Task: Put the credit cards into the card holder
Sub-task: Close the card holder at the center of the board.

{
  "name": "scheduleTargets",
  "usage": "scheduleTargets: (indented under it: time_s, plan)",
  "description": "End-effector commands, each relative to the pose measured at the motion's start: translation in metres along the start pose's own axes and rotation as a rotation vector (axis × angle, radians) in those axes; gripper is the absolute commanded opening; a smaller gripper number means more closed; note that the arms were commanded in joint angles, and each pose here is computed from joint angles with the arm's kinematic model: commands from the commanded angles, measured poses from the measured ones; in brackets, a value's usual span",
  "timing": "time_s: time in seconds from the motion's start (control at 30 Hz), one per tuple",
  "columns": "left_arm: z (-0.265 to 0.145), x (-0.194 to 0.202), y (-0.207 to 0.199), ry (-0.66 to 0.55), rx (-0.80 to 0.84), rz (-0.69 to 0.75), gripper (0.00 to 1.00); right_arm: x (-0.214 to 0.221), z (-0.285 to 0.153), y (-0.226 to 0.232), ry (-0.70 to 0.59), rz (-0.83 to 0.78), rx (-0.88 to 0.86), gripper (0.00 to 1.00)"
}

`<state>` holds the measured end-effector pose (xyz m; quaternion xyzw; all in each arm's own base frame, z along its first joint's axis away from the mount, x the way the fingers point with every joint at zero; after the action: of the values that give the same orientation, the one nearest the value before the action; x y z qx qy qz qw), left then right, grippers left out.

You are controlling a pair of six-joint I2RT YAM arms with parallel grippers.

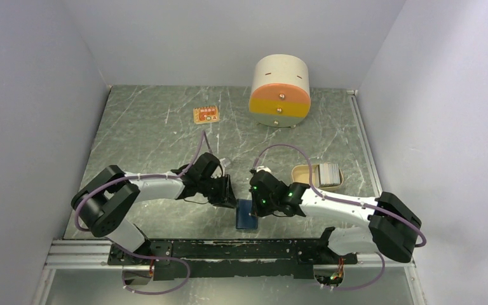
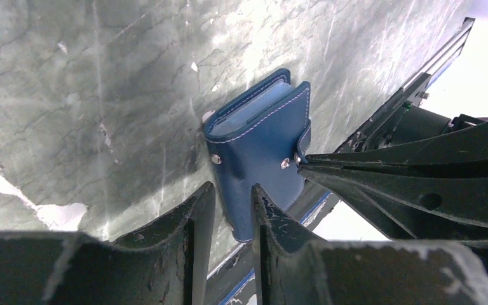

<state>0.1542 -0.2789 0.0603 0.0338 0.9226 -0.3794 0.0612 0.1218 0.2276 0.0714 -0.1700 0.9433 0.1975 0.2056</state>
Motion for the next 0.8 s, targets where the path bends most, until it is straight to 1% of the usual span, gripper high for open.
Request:
scheduleTargets:
  time_s: [0.0,0.13,0.3,0.37,0.4,0.53,0.63,0.77]
  plan:
    - [0.0061,-0.0018,-0.0089,0.008,0.058,0.008,0.33,-0.0011,-0.0019,0.0002,0.02,-0.031,0.014,0.0]
    - [0.0111,-0.0007,-0.0079,0.028,0.068,0.001,0.32,-0.005,-0.0028,0.004,0.008,-0.037,-0.001,0.0]
    - [0.0135,0.0,-0.0075,0.037,0.068,-0.003,0.31,-0.0032,0.0011,0.0062,0.036,-0.05,-0.011,0.0]
    - [0.0142,0.0003,-0.0066,0.039,0.067,-0.004,0.31,-0.0025,0.0016,0.0073,0.035,-0.048,-0.022,0.11]
    - [0.0146,0.0003,-0.0063,0.039,0.067,-0.006,0.31,-0.0024,0.0016,0.0074,0.033,-0.045,-0.025,0.12]
    - [0.0148,0.0008,-0.0055,0.041,0.064,-0.011,0.31,-0.0041,0.0005,0.0071,0.018,-0.028,-0.019,0.12]
    - [0.0133,0.0003,-0.0059,0.033,0.06,-0.01,0.31,-0.0055,-0.0009,0.0085,0.006,-0.015,-0.028,0.17]
    - [0.0136,0.0007,-0.0051,0.034,0.055,-0.011,0.31,-0.0084,-0.0037,0.0091,-0.02,0.001,-0.032,0.16]
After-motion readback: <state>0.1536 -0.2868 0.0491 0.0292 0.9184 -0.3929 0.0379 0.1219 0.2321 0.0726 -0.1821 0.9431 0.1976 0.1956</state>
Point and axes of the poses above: each gripper's point midway between its finger pads, its own z axis out along the fingers, its own y axis along the line the jaws close on, x = y × z, the point moved 4 cm from there along -z, back along the fingers, and after that the axes turned 2 degrees about -z, right-handed, at the moved point
